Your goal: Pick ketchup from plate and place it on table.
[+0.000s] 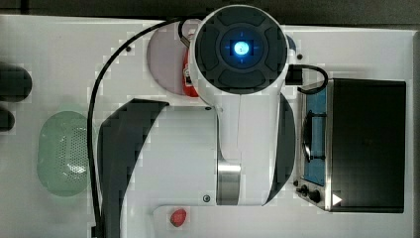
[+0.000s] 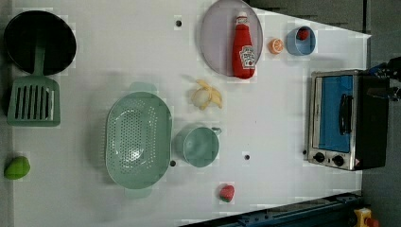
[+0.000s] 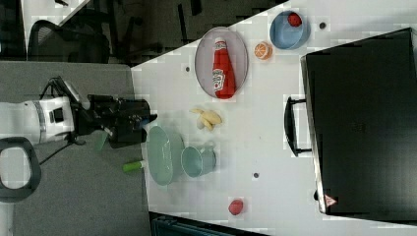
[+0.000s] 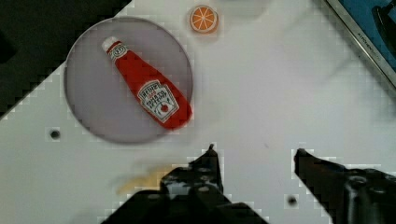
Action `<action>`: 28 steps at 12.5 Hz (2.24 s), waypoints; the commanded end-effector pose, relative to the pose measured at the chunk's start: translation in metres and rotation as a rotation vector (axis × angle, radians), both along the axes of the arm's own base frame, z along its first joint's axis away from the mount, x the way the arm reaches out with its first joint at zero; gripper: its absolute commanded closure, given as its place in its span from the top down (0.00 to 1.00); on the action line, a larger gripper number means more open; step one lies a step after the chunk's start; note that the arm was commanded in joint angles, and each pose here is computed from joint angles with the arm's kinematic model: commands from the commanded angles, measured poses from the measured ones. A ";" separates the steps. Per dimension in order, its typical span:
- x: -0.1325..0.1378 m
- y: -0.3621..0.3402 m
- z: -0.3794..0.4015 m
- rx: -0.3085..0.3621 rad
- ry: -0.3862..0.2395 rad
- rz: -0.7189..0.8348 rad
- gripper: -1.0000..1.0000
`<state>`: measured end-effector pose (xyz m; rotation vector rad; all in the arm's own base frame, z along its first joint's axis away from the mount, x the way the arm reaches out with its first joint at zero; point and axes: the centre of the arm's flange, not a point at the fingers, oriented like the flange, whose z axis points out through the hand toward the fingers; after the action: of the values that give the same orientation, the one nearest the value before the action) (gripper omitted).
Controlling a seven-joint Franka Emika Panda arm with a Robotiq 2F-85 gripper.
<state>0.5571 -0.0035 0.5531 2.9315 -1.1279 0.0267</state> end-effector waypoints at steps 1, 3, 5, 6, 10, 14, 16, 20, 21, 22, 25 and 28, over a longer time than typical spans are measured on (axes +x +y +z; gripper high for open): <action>-0.071 -0.028 0.026 0.008 0.086 -0.100 0.79; -0.068 -0.027 0.023 0.008 0.083 -0.097 1.00; -0.056 -0.023 0.014 0.007 0.062 -0.083 1.00; -0.049 -0.019 0.006 0.007 0.057 -0.073 1.00; -0.019 0.003 -0.045 0.012 0.104 -0.020 1.00; 0.011 0.025 -0.102 0.029 0.139 0.080 1.00; 0.029 0.030 -0.126 0.046 0.133 0.197 1.00; 0.064 0.031 -0.172 0.076 0.131 0.405 1.00; 0.071 0.032 -0.185 0.080 0.143 0.453 1.00; 0.079 0.035 -0.197 0.082 0.148 0.496 1.00; 0.107 0.049 -0.231 0.053 0.103 0.622 1.00; 0.132 0.061 -0.264 -0.025 0.036 0.705 1.00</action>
<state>0.6938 0.0314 0.3077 3.1166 -0.2344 0.0335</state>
